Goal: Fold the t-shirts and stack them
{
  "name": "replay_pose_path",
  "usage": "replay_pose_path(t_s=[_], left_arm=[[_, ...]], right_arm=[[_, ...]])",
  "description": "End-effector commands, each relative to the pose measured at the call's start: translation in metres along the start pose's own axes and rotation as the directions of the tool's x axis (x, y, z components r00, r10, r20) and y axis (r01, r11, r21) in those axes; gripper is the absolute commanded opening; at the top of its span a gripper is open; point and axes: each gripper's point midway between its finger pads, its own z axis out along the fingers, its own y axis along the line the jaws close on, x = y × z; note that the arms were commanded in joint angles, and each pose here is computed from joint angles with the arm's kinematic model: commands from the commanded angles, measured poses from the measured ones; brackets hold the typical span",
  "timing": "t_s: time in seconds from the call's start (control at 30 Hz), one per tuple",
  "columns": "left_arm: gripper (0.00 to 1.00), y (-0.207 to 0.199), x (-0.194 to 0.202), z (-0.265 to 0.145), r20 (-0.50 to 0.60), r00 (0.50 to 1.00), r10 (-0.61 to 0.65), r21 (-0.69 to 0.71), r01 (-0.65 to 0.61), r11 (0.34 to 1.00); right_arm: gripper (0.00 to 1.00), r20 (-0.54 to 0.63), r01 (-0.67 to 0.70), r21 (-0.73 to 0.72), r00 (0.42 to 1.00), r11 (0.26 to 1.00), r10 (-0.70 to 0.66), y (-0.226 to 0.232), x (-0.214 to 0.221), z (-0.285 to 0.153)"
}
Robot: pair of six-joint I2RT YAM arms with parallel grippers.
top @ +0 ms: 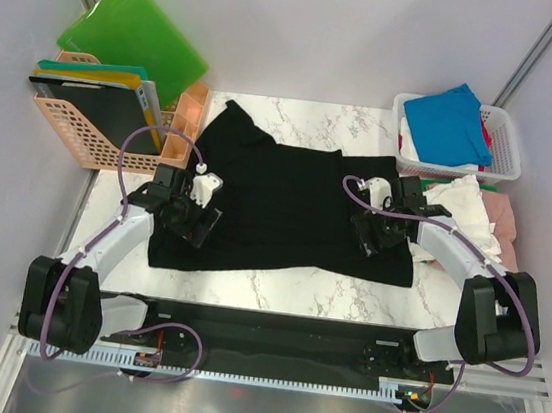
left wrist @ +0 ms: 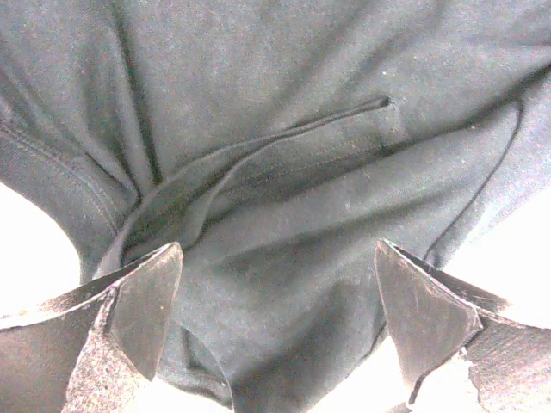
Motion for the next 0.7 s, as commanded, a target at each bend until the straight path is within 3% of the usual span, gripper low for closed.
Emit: replay_pose_path(t_s=[0.0,0.17,0.3,0.43,0.53,0.57,0.63,0.67], left_arm=[[1.0,0.002,-0.017,-0.015,0.062,0.997,0.048,-0.009,-0.047,0.999],[1.0,0.03,-0.079,-0.066,0.226,0.96,0.164,-0.179,-0.124,0.976],[1.0,0.049,-0.115,-0.095,0.235,0.949,0.21,-0.257,-0.148,0.955],[1.0,0.06,-0.142,-0.082,0.186,0.968,0.168,-0.205,-0.129,0.97],[1.0,0.066,-0.197,-0.088,0.245,0.96,0.134,-0.154,-0.098,0.983],[1.0,0.066,-0.201,-0.057,0.205,0.975,0.085,-0.083,-0.069,0.994],[1.0,0.066,-0.214,-0.038,0.176,0.984,0.037,-0.012,-0.036,0.999],[1.0,0.067,-0.247,-0.048,0.234,0.972,0.016,0.013,-0.02,1.0]], right_arm=[[0.98,0.089,0.035,0.05,0.995,0.998,-0.04,-0.01,-0.033,-0.023],[0.98,0.191,0.071,0.072,0.978,0.995,-0.083,-0.01,-0.062,-0.068],[0.98,0.208,0.078,0.211,0.97,0.974,-0.123,-0.028,-0.065,-0.109],[0.98,0.342,0.009,0.293,0.933,0.956,-0.114,-0.031,-0.064,-0.142],[0.98,0.359,-0.04,0.313,0.93,0.949,-0.079,-0.044,-0.054,-0.148],[0.98,0.356,-0.041,0.32,0.931,0.946,-0.08,-0.047,-0.052,-0.148],[0.98,0.336,-0.033,0.338,0.938,0.94,-0.088,-0.052,-0.048,-0.142],[0.98,0.331,-0.033,0.339,0.94,0.94,-0.086,-0.052,-0.047,-0.141]])
